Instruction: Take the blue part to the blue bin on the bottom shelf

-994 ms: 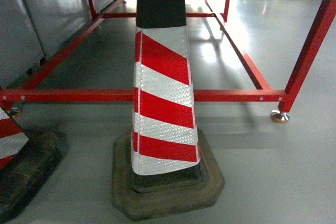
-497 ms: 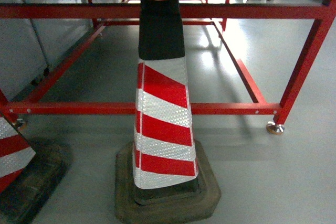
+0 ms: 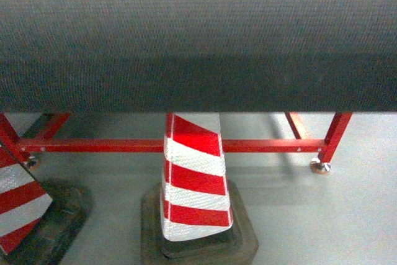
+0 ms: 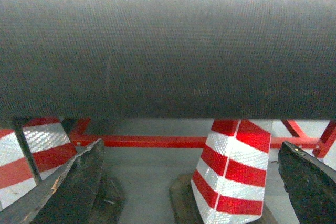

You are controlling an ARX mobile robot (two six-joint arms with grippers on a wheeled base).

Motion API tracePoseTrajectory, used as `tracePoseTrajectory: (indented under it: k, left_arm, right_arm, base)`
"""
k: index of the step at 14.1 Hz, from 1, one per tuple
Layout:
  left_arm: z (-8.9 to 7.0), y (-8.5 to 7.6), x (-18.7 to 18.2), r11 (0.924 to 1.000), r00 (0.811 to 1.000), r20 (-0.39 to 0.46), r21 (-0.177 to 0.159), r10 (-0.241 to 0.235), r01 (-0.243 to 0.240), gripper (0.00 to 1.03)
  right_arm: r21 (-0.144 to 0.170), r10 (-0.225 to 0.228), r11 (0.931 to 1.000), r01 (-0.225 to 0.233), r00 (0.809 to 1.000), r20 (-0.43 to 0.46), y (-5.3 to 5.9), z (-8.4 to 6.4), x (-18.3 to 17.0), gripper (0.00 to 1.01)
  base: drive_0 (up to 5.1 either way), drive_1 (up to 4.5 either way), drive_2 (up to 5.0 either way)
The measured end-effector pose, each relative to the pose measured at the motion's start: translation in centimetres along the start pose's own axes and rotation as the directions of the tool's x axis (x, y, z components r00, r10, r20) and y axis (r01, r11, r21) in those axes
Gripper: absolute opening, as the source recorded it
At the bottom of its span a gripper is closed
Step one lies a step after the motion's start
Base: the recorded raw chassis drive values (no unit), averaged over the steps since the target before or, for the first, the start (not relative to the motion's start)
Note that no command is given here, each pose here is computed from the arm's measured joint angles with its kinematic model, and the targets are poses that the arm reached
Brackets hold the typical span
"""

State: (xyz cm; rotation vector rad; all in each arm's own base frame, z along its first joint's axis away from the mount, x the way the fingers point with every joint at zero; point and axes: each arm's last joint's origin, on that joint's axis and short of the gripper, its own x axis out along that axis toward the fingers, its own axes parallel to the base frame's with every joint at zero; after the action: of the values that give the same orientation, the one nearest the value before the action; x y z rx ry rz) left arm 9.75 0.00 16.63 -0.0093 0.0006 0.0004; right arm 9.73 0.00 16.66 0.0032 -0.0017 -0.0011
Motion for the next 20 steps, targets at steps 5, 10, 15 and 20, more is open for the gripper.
tracePoseTrajectory:
  k: [5, 10, 15, 20]
  left_arm:
    - [0.0, 0.0, 0.0, 1.0, 1.0, 0.0, 0.0, 0.0, 0.0, 0.98]
    - [0.0, 0.0, 0.0, 1.0, 1.0, 0.0, 0.0, 0.001, -0.001, 0.98]
    - [0.03, 0.0, 0.0, 1.0, 1.0, 0.002, -0.001, 0.0, 0.0, 0.98]
    - [0.02, 0.0, 0.0, 1.0, 1.0, 0.001, 0.0, 0.0, 0.0, 0.98]
  right_arm:
    - [0.0, 0.001, 1.0, -0.001, 1.0, 0.0, 0.0, 0.0, 0.0, 0.98]
    - [-0.002, 0.003, 1.0, -0.003, 1.0, -0.001, 0.01, -0.01, 0.0, 0.98]
    - [0.0, 0.001, 1.0, -0.001, 1.0, 0.002, 0.0, 0.02, 0.0, 0.98]
    - [0.0, 0.001, 1.0, -0.001, 1.0, 0.0, 0.0, 0.0, 0.0, 0.98]
  base:
    - [0.0, 0.0, 0.0]
    - [0.0, 0.0, 0.0]
    - [0.0, 0.0, 0.0]
    - [0.0, 0.0, 0.0]
